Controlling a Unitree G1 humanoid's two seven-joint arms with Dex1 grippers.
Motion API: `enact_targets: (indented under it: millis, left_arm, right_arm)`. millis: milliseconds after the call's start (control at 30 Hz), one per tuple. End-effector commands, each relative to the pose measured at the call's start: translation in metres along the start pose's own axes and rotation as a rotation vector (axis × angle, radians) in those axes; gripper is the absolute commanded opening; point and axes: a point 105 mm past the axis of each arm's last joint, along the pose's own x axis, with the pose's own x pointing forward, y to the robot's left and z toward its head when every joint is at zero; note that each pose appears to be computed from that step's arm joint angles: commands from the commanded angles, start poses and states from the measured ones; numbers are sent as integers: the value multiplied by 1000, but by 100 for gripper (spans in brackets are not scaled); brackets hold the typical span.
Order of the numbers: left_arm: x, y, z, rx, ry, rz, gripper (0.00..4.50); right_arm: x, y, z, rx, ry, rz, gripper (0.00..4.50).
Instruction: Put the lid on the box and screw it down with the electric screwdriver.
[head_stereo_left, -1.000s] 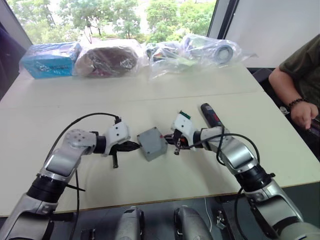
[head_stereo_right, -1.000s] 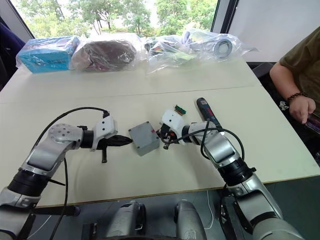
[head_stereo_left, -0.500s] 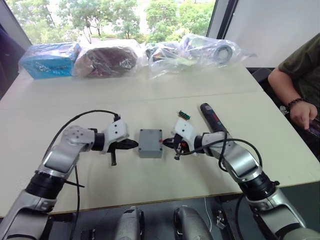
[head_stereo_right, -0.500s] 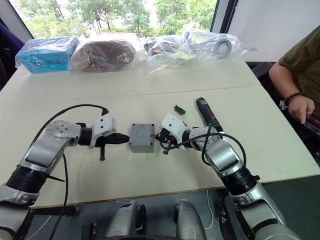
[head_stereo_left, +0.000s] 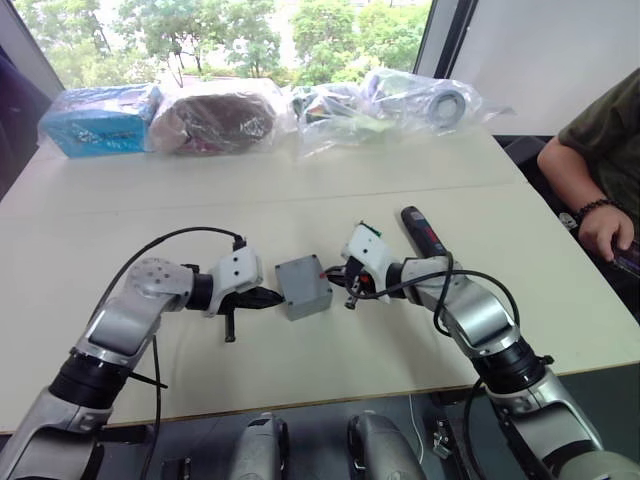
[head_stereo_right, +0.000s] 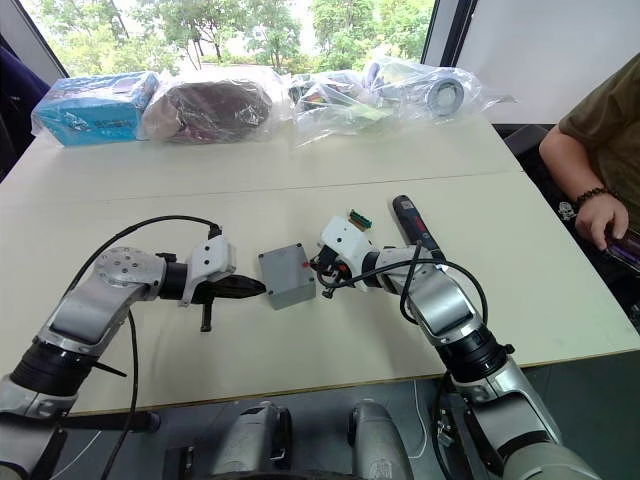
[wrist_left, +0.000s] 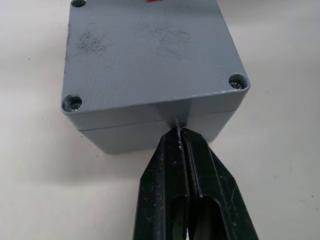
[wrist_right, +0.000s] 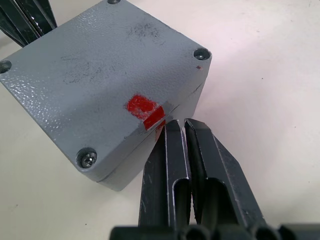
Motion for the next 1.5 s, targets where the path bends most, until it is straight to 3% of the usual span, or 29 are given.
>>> enact_targets:
  millis: [33, 233, 600, 733, 900, 1000, 1100, 1500]
  left_arm:
    - [-15, 6, 8, 45, -10, 35, 0]
    - [-19, 9, 8, 45, -7, 51, 0]
    - [-27, 12, 12, 46, -12, 68, 0]
    - [-43, 18, 23, 28, -55, 100, 0]
    - [-60, 26, 51, 64, -125, 140, 0]
    - [-62, 32, 69, 79, -174, 163, 0]
    - [-59, 32, 78, 87, -201, 163, 0]
    - [-51, 28, 82, 87, -216, 152, 0]
  right_arm:
    - [-9, 3, 12, -28, -24, 24, 12]
    - [-11, 19, 11, -30, -11, 88, 12]
    - [-19, 8, 14, -104, 20, 19, 12]
    - [-34, -14, 28, -143, -19, -71, 12]
    - [-43, -61, 36, -34, -63, -250, 12]
    - [-40, -82, 33, 35, -75, -303, 76]
    - [-33, -103, 26, 119, -70, -365, 186]
    - [-13, -123, 16, 163, -58, -391, 186]
